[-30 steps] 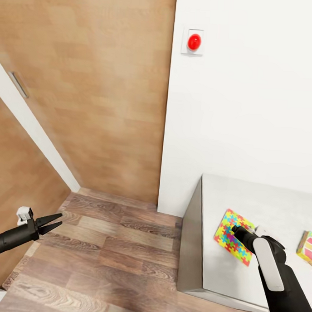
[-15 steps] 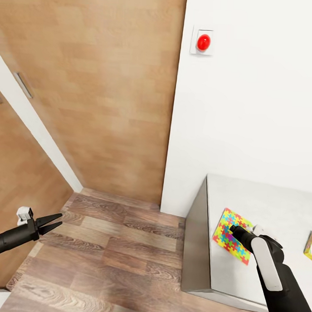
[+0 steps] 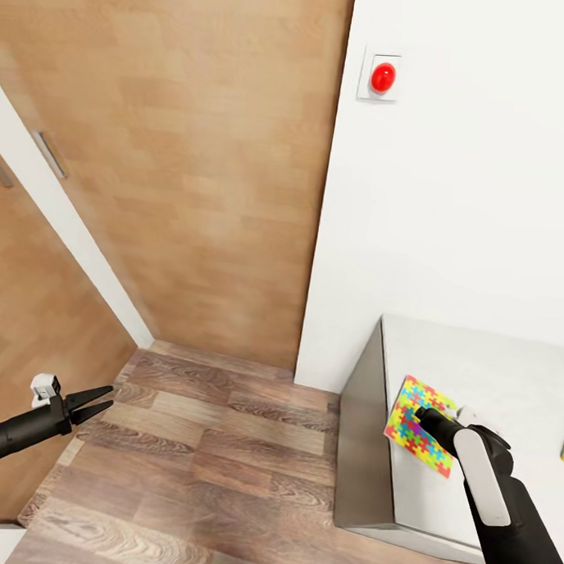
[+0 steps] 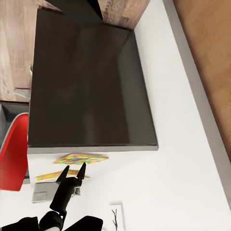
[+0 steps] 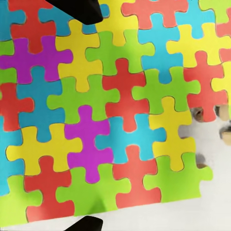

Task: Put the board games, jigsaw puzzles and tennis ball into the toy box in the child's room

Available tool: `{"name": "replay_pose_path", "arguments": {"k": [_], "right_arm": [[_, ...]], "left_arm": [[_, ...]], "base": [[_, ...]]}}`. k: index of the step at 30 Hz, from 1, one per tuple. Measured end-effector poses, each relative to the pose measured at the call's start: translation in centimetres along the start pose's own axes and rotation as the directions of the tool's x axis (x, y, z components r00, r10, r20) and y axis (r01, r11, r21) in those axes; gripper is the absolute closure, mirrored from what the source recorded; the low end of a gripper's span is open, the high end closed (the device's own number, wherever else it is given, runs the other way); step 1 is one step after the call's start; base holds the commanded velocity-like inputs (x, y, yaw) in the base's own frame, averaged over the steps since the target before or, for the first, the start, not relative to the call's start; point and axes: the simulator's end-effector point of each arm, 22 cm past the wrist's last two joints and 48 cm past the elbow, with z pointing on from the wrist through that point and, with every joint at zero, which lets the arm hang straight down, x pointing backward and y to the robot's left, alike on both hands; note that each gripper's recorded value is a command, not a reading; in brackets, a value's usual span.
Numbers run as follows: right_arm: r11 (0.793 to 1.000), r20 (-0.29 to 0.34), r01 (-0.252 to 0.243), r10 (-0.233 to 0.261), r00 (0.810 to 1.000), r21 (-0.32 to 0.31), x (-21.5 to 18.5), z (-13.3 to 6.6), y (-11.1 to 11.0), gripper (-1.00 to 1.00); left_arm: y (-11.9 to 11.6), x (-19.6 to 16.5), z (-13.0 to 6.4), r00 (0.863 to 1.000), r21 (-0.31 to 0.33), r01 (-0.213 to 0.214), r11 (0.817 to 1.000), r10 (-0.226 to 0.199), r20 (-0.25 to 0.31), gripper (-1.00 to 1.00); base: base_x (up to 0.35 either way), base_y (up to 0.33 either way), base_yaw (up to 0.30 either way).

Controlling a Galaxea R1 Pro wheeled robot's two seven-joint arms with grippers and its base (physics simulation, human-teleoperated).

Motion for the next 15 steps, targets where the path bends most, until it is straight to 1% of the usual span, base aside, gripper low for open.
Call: {"name": "replay_pose_path", "arguments": {"k": [3,7,12,15], "right_arm": [[1.0,0.001,-0.002,0.002,1.0,0.0,0.0,0.0,0.02,-1.0],[1.0,0.001,-0.002,0.002,1.0,0.0,0.0,0.0,0.01,-1.0],[1.0,0.0,-0.003,0.003,1.0,-0.002,0.04,0.01,0.06,-1.0],[1.0,0.001,-0.002,0.002,1.0,0.0,0.0,0.0,0.02,-1.0]], "left_arm": [[-0.01,0.03,0.03,1.0,0.001,0.0,1.0,0.0,0.0,-1.0],[-0.01,0.02,0.03,1.0,0.001,0.001,1.0,-0.001,0.0,-1.0],[0.0,0.05,0.06,1.0,0.0,0.0,1.0,0.0,-0.001,-1.0],[-0.01,0.07,0.08,1.0,0.001,0.001,1.0,-0.001,-0.001,-1.0]], "base": [[0.0,0.098,0.0],[0.0,0.032,0.0],[0.0,0.122,0.0],[0.0,0.033,0.0]]}}
